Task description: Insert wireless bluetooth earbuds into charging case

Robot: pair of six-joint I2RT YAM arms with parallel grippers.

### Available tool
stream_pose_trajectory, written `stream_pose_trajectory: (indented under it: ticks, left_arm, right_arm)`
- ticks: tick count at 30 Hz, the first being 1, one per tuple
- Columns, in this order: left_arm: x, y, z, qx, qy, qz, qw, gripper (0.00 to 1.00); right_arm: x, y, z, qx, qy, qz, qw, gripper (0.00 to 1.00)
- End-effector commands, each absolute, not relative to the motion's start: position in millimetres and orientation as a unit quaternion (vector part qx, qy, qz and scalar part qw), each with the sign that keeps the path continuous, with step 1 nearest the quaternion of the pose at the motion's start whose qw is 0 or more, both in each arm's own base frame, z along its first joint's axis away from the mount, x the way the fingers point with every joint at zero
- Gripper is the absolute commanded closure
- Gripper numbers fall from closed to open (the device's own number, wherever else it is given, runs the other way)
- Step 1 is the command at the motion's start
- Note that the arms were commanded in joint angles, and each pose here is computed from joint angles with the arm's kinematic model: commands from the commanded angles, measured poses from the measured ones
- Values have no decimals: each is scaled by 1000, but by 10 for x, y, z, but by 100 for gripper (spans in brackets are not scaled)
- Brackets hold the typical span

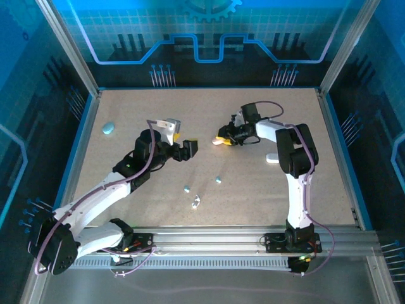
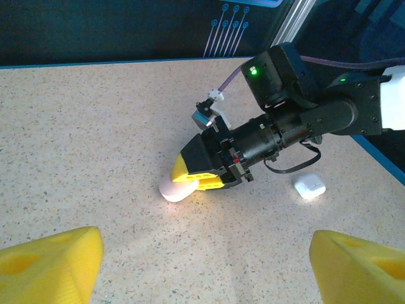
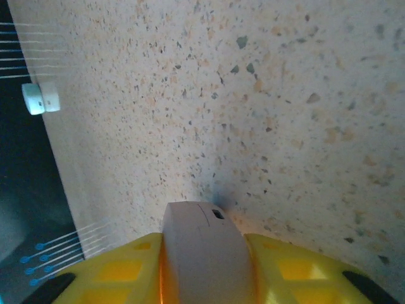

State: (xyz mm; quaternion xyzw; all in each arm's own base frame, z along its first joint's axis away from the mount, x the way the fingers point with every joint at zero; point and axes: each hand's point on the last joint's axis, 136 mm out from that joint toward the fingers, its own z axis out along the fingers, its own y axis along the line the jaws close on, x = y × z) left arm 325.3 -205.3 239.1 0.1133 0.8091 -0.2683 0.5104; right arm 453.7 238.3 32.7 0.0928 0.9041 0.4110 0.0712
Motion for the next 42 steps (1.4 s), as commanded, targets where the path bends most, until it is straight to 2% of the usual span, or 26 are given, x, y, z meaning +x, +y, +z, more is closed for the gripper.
stream_pose_trajectory:
  ticks: [1, 9, 13, 20, 24, 34, 42]
  left_arm:
    - [3265, -2022, 2594, 99, 801, -278, 520, 14]
    - [3261, -2075, 2613, 97, 801, -295, 512, 15]
    - [3253, -2100, 2642, 100, 798, -303, 511, 14]
    - [3249, -2216, 2653, 109, 793, -333, 499, 15]
    - [3242, -2275, 2657, 112, 791, -348, 491, 14]
    - [3246, -2302, 2650, 114, 792, -352, 486, 14]
    - [3265, -2337, 2634, 116, 792, -357, 482, 14]
  right_arm:
    - [4451, 2300, 351, 79, 921, 374, 71, 57]
    - [4411, 1991, 781, 43, 944, 308, 112, 38]
    - [4349, 1552, 1082, 42, 953, 256, 159, 31]
    - [4207, 420, 937, 155, 948, 224, 167, 32]
    - [4178, 131, 737, 187, 944, 235, 137, 34]
    - [4025, 96, 340, 207, 950, 226, 56, 37]
    - [3708, 329, 413, 212, 940, 263, 49, 40]
